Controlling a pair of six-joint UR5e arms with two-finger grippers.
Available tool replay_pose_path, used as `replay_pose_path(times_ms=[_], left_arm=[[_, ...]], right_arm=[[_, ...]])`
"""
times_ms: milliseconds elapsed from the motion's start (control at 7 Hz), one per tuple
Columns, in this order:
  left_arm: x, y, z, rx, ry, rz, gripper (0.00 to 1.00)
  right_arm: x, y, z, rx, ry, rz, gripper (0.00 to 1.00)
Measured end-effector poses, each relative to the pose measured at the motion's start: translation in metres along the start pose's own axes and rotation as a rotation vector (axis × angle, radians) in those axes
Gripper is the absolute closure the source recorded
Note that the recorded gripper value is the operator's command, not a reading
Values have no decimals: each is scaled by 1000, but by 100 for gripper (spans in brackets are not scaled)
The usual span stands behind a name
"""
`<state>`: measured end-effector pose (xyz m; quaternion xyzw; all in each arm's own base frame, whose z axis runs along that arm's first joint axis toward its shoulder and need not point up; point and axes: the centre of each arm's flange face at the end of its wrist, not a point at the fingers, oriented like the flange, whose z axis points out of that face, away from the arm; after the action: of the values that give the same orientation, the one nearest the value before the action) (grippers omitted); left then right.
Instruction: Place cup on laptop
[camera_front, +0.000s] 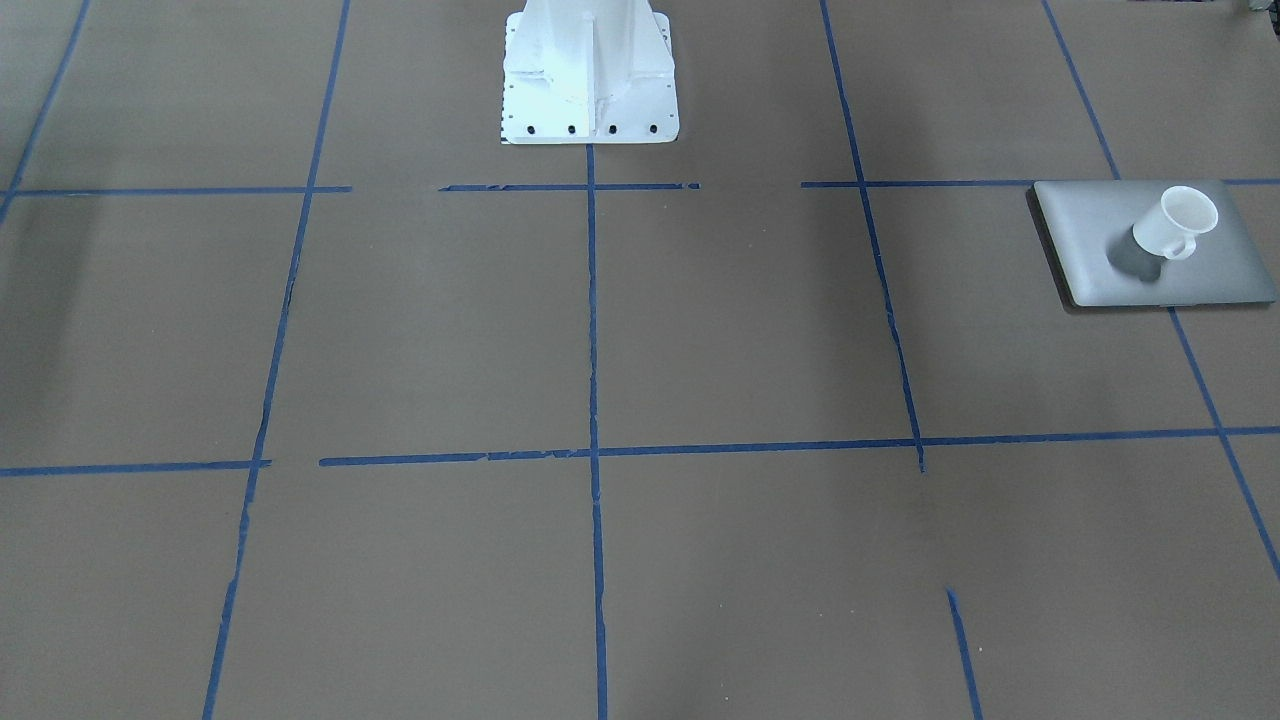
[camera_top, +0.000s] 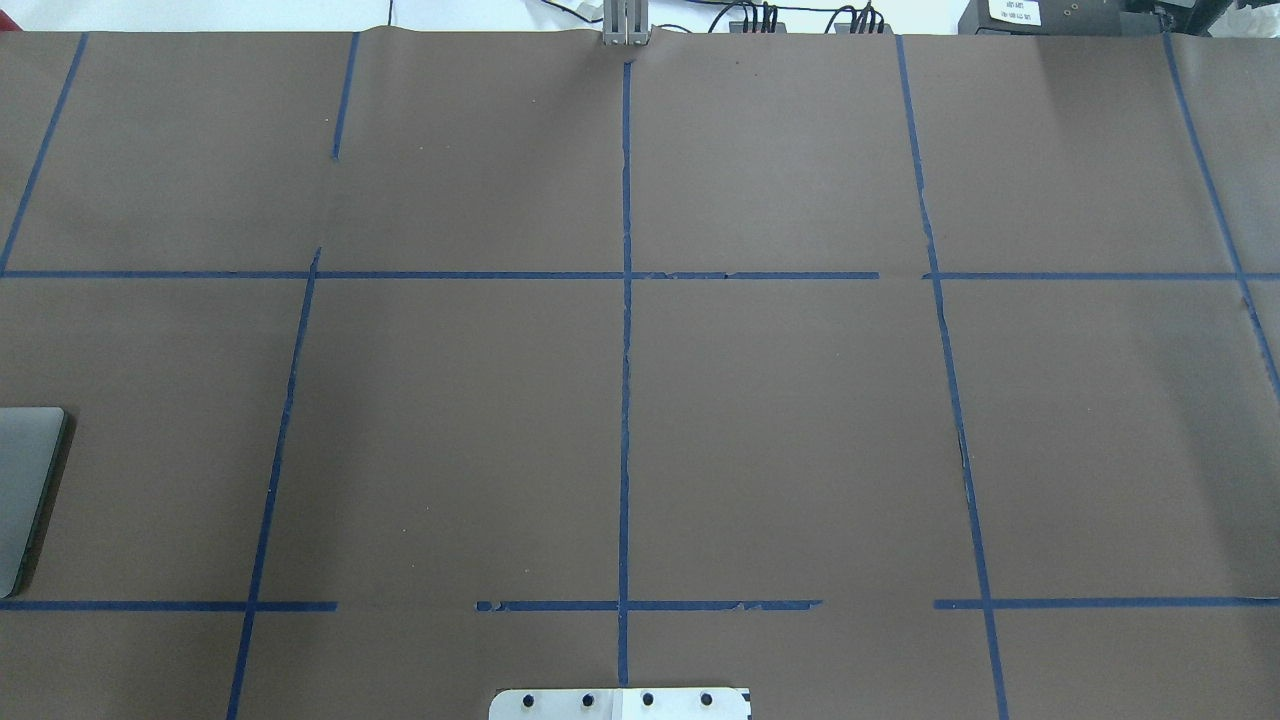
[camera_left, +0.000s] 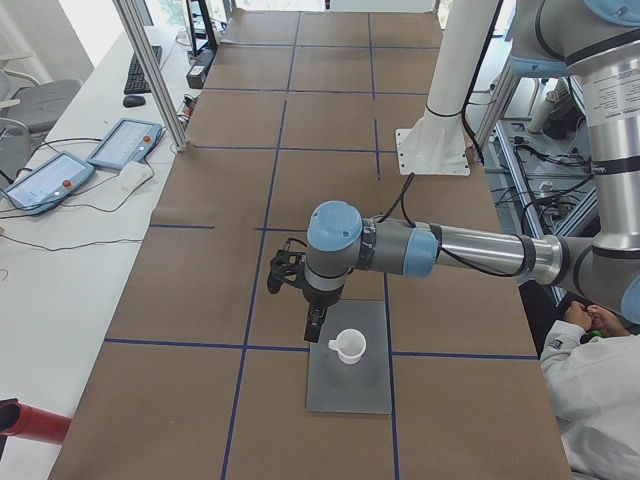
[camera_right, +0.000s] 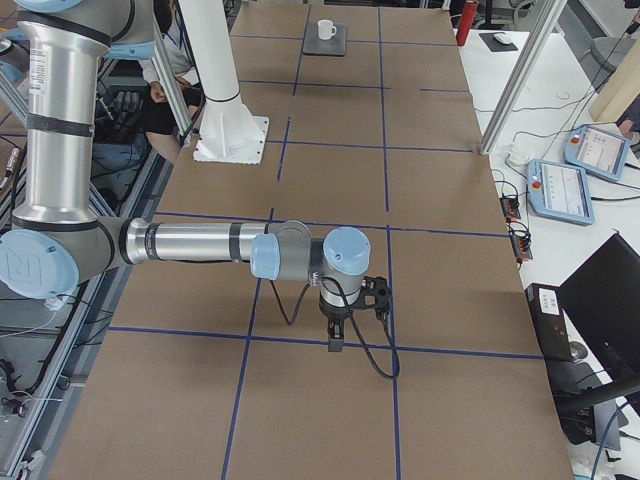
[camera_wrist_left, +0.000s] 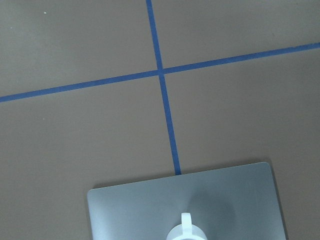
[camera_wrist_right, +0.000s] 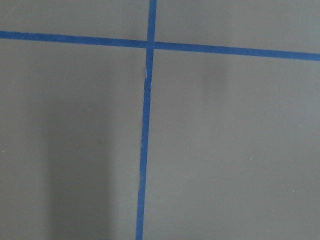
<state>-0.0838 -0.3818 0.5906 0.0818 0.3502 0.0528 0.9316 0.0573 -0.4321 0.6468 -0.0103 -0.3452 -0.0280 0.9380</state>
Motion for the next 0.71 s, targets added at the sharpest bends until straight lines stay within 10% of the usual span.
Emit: replay_pose_path(times_ms=[714], left_arm=[[-21, 15, 27, -59, 27, -52, 0]], right_arm=[[0, 0, 0, -1, 0, 1, 0]])
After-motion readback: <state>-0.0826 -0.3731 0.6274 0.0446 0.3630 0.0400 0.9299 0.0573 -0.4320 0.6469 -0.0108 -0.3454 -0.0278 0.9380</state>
